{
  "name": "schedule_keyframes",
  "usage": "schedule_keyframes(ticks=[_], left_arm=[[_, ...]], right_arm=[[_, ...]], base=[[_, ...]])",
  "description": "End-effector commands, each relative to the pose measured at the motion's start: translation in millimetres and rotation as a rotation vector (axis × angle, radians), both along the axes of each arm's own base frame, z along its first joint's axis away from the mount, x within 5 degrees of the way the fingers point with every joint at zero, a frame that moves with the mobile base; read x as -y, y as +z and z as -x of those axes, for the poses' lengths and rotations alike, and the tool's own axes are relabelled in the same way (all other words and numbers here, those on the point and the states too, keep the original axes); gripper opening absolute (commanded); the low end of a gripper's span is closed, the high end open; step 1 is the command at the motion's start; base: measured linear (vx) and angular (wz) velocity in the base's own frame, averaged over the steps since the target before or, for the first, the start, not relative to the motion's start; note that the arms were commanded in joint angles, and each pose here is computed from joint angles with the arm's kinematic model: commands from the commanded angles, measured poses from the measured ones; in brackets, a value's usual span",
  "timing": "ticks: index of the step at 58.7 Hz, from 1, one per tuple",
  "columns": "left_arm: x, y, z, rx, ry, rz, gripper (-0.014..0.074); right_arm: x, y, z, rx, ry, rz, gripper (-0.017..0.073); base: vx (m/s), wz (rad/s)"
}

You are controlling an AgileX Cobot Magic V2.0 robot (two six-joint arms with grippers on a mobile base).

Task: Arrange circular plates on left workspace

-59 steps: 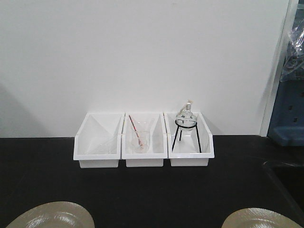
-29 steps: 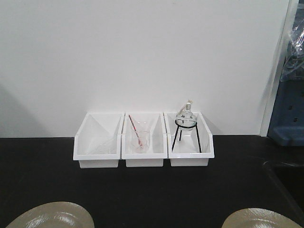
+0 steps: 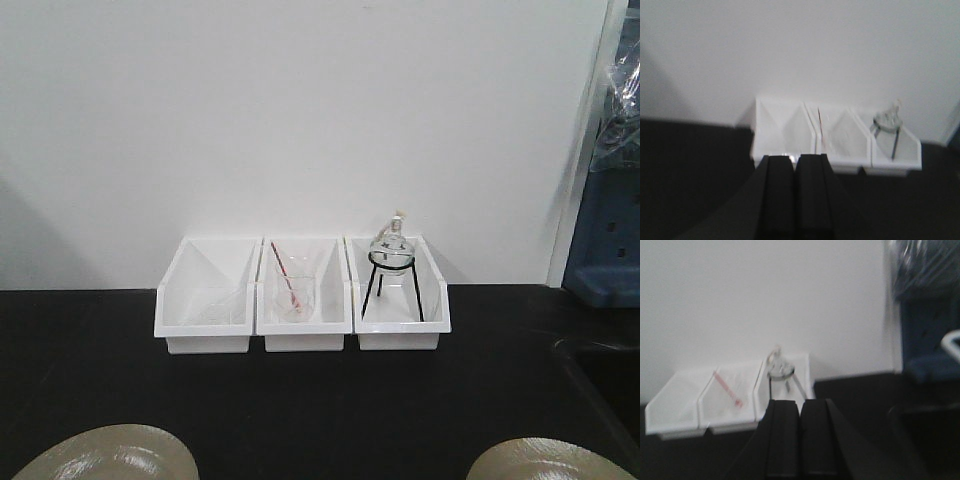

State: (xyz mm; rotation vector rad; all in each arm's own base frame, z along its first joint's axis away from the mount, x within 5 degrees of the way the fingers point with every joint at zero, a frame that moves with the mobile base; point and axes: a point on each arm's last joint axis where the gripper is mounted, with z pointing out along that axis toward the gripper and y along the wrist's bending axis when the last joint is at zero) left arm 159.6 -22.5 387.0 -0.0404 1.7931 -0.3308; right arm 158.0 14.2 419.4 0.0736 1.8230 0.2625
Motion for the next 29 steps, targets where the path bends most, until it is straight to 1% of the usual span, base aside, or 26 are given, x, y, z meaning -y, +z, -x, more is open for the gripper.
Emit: schedule_keyframes(ticks=[1, 2, 3, 4, 5, 6, 7, 8, 9, 10, 11, 12, 13, 14, 15, 16, 18, 19, 21, 23, 26, 29], left_arm=[[16.1, 1, -36, -0.189, -0.14, 0.059, 0.0003], [19.3, -1, -42, -0.222, -0.173, 0.061, 0.0003], [24.4, -5, -50, -0.269, -0.227, 0.068, 0.0003], [28.0, -7, -55, -0.298, -0.266, 0.075, 0.0003], [32.5, -14, -62, -0.349, -0.315, 0.086, 0.0003], [37.1, -14, -67, -0.357, -0.366, 0.106, 0.0003], [42.5, -18, -73, -0.382, -0.426, 0.132, 0.0003], [45.9, -20, -78, -0.396, -0.463, 0.152, 0.0003], [49.8, -26, -83, -0.426, -0.507, 0.178, 0.0003], [53.8, -27, -87, -0.421, -0.55, 0.218, 0.0003], [57.2, -31, -93, -0.441, -0.587, 0.251, 0.0003], [62.3, -36, -100, -0.439, -0.646, 0.303, 0.0003], [64.5, -38, -103, -0.44, -0.671, 0.333, 0.0003], [67.4, -41, -107, -0.442, -0.703, 0.379, 0.0003], [69.9, -44, -112, -0.443, -0.733, 0.423, 0.0003], [71.3, -46, -115, -0.443, -0.75, 0.451, 0.0003], [74.6, -50, -122, -0.442, -0.79, 0.531, 0.0003], [75.3, -52, -125, -0.437, -0.801, 0.548, 0.0003], [76.5, -55, -131, -0.432, -0.808, 0.609, 0.0003], [77.0, -59, -136, -0.439, -0.804, 0.654, 0.0003], [77.2, -65, -143, -0.451, -0.79, 0.692, 0.0003], [77.1, -70, -146, -0.463, -0.779, 0.693, 0.0003]], right_arm=[[-16, 3, -25, -0.069, 0.16, -0.075, -0.0005], [-19, -2, -31, -0.096, 0.194, -0.089, -0.0005], [-22, -4, -35, -0.11, 0.229, -0.103, -0.0005], [-27, -8, -40, -0.132, 0.286, -0.128, -0.0005], [-31, -10, -43, -0.144, 0.324, -0.143, -0.0005], [-34, -12, -46, -0.156, 0.362, -0.158, -0.0005], [-39, -16, -50, -0.173, 0.418, -0.178, -0.0005], [-43, -19, -54, -0.186, 0.47, -0.201, -0.0005], [-46, -21, -57, -0.195, 0.503, -0.216, -0.0005], [-49, -21, -59, -0.198, 0.535, -0.249, -0.0005], [-51, -25, -63, -0.212, 0.571, -0.258, -0.0005], [-55, -27, -66, -0.218, 0.615, -0.291, -0.0005], [-57, -29, -70, -0.226, 0.642, -0.315, -0.0005], [-58, -31, -74, -0.234, 0.656, -0.341, -0.0005], [-60, -33, -75, -0.241, 0.673, -0.352, -0.0005], [-60, -35, -79, -0.252, 0.682, -0.373, -0.0005], [-62, -39, -83, -0.276, 0.699, -0.408, -0.0005], [-63, -41, -86, -0.289, 0.706, -0.422, -0.0005], [-64, -45, -90, -0.306, 0.711, -0.441, -0.0005], [-64, -49, -94, -0.322, 0.709, -0.452, -0.0005], [-64, -54, -99, -0.338, 0.707, -0.46, -0.0005], [-64, -57, -101, -0.35, 0.705, -0.465, -0.0005]], base=[[0.0, 0.0], [0.0, 0.0], [0.0, 0.0], [0.0, 0.0], [0.0, 0.0], [0.0, 0.0], [0.0, 0.0], [0.0, 0.0], [0.0, 0.0], [0.0, 0.0], [0.0, 0.0], [0.0, 0.0], [0.0, 0.0], [0.0, 0.0], [0.0, 0.0], [0.0, 0.0], [0.0, 0.0], [0.0, 0.0], [0.0, 0.0], [0.0, 0.0], [0.0, 0.0], [0.0, 0.0]])
